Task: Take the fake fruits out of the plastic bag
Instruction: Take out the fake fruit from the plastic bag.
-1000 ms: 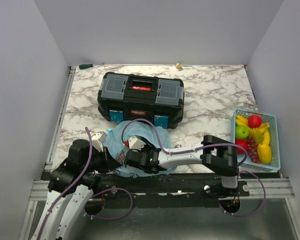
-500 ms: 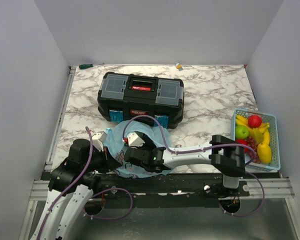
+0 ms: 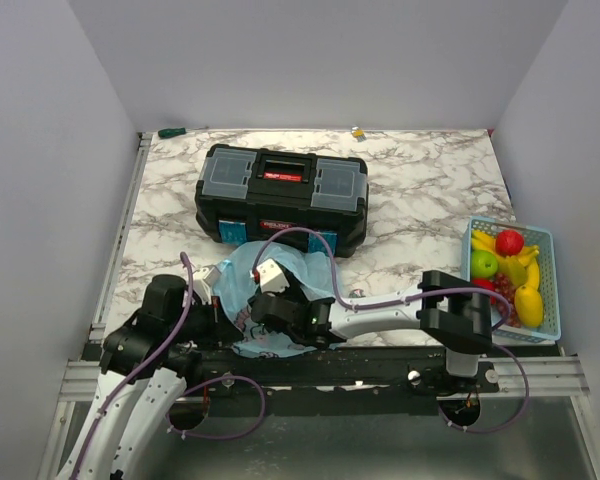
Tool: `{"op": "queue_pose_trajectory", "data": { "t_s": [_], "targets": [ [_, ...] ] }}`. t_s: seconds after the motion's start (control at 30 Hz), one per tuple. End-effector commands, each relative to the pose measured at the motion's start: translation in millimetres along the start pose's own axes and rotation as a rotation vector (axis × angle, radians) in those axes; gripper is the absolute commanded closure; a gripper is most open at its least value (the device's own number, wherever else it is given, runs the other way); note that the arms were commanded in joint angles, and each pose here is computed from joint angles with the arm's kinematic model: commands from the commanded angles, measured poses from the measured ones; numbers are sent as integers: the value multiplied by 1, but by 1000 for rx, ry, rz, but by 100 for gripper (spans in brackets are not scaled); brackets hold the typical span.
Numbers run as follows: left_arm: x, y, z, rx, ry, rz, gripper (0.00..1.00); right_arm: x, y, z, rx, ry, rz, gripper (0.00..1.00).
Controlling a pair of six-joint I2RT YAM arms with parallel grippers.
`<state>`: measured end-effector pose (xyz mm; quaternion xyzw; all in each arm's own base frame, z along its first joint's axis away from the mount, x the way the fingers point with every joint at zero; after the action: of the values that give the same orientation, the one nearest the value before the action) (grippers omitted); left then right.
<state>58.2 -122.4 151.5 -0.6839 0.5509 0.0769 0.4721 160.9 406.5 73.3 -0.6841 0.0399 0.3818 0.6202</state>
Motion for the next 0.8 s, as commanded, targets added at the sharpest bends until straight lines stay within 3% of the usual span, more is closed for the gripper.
{"op": "queue_pose_trajectory", "data": {
  "t_s": [0.0,0.27,0.37,0.77],
  "targets": [
    [2,7,-5,12,48,56,100,11,20,0,41,-11,20,32],
    [5,8,-3,9,35,82,100,4,32,-22,19,32,48,32],
    [9,7,-2,7,37,86,100,1,39,-17,-110,-33,112,31],
    [13,8,-3,13,54,115,100,-13,25,-33,-460,14,237,27]
  ]
}}
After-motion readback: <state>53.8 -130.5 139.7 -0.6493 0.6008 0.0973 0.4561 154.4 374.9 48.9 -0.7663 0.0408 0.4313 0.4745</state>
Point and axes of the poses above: each gripper's point midway between its finger pads, its own x axis out along the fingers, its own z axis along the line the jaws close on, y = z × x, the point moved 2 cm from there along -x, back along the fingers, and after that the axes turned 11 degrees about x, right-handed, at the moved point
